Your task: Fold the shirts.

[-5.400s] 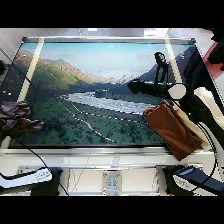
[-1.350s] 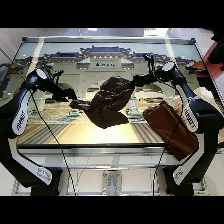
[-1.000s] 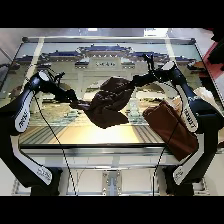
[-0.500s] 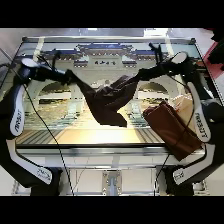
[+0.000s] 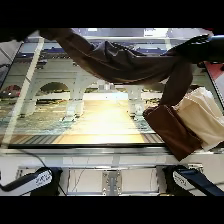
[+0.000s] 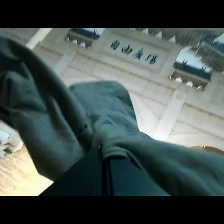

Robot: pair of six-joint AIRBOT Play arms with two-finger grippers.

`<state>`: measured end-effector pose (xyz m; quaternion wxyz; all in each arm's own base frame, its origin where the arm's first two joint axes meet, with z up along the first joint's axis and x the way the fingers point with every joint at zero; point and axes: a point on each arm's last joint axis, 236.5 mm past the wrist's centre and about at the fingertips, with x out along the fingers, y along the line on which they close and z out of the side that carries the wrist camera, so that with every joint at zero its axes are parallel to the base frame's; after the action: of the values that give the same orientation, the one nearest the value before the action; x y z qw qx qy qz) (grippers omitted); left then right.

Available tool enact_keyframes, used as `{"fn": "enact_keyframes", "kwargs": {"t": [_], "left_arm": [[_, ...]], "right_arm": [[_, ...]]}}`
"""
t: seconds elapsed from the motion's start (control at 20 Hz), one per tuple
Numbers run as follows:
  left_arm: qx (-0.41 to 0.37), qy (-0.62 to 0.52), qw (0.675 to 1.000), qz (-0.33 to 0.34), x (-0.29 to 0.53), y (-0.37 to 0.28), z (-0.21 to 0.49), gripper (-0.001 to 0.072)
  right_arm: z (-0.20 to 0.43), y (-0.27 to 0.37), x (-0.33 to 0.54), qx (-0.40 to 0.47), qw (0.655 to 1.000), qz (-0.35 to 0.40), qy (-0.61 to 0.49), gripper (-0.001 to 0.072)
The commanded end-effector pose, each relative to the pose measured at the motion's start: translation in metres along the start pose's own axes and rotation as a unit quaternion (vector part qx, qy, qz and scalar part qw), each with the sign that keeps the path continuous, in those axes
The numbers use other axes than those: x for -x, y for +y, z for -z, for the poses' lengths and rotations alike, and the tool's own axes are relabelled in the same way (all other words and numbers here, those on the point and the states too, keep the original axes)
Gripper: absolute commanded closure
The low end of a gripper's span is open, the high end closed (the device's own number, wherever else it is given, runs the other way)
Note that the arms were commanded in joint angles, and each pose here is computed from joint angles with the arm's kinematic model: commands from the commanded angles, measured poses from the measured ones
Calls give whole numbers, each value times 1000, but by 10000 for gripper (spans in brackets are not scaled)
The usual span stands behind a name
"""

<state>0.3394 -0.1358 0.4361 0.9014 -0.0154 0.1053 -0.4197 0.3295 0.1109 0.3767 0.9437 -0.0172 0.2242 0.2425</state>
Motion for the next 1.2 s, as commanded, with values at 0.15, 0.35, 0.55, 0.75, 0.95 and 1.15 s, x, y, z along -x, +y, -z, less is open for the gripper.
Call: {"fn": "enact_keyframes", "kwargs": {"t": [0.15,0.35,0.55,0.75,0.95,1.15], "left_arm": [[-59,-73,953,-289,92,39,-52,693],[72,73,959,-266,32,127,51,693],[163,223,928,-250,-53,214,199,693],[186,263,912,-255,-145,267,303,679],[168,124,931,-299,-170,306,249,0],[123,74,944,-298,-141,298,157,3]], "right_arm": [[4,42,26,-28,998,-62,-11,686],[67,34,-74,-87,983,-125,106,685],[153,33,-206,-115,965,-141,191,684],[227,6,-318,-168,959,-93,210,447],[216,-46,-338,-174,972,-32,157,380],[221,-98,-286,-175,961,1,212,396]]}}
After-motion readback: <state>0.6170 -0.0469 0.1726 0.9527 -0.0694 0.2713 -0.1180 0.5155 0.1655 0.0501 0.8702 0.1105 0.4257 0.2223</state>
